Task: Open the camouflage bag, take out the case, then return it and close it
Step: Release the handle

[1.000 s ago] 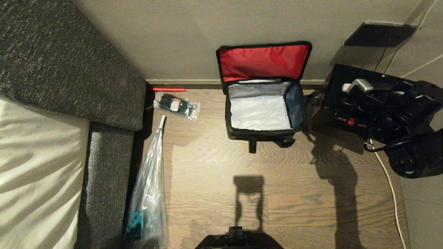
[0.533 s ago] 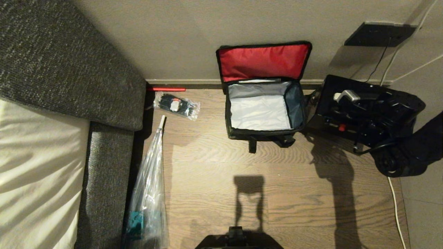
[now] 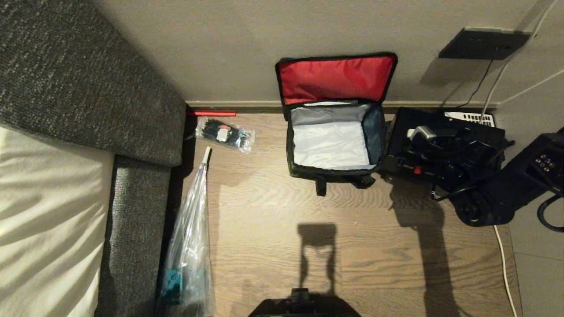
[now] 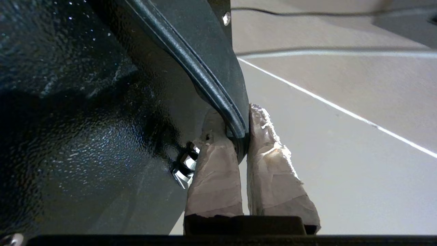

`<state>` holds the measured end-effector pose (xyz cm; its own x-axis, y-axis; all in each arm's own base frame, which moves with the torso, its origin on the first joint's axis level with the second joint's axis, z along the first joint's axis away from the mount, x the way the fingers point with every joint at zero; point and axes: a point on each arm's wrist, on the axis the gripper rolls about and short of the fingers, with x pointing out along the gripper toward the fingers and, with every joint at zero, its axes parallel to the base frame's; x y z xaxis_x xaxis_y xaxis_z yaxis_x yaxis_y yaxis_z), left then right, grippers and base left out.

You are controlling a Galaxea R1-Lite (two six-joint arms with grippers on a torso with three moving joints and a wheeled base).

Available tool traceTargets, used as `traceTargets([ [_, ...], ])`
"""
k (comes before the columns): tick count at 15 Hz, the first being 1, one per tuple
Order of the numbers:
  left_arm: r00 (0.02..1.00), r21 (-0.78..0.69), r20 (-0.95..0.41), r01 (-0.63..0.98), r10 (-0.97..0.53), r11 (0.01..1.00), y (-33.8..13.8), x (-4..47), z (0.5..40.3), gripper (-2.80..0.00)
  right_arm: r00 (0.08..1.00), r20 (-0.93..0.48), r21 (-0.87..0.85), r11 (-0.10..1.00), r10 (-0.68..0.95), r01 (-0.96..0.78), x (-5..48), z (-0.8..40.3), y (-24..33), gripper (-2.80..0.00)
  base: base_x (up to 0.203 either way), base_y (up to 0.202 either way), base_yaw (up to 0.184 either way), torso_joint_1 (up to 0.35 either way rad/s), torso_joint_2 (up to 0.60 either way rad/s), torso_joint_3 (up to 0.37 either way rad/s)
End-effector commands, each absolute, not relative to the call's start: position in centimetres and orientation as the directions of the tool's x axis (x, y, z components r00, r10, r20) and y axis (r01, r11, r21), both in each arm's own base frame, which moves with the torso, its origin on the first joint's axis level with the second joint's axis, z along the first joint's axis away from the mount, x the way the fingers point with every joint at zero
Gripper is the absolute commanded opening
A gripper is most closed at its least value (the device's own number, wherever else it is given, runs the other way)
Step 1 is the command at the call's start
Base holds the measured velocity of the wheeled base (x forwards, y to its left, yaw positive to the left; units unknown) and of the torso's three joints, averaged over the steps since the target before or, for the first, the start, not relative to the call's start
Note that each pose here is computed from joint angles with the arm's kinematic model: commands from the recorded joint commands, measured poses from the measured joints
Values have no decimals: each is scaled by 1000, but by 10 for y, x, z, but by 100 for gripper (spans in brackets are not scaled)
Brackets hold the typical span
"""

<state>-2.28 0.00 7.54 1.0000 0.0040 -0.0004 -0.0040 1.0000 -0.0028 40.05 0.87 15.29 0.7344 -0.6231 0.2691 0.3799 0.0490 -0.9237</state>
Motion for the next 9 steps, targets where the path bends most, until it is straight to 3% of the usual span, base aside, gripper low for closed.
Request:
traceTargets([
  [1, 1000, -3, -2, -5, 5, 1000, 0, -23, 75, -280, 740, 252, -934, 44, -624, 355, 407, 140, 11, -280, 0, 0, 0, 0, 0, 0],
  [9, 1000, -3, -2, -5, 5, 1000, 0, -23, 75, -280, 743, 212, -947, 56, -635, 317, 418, 113, 5, -280, 0, 0, 0, 0, 0, 0],
])
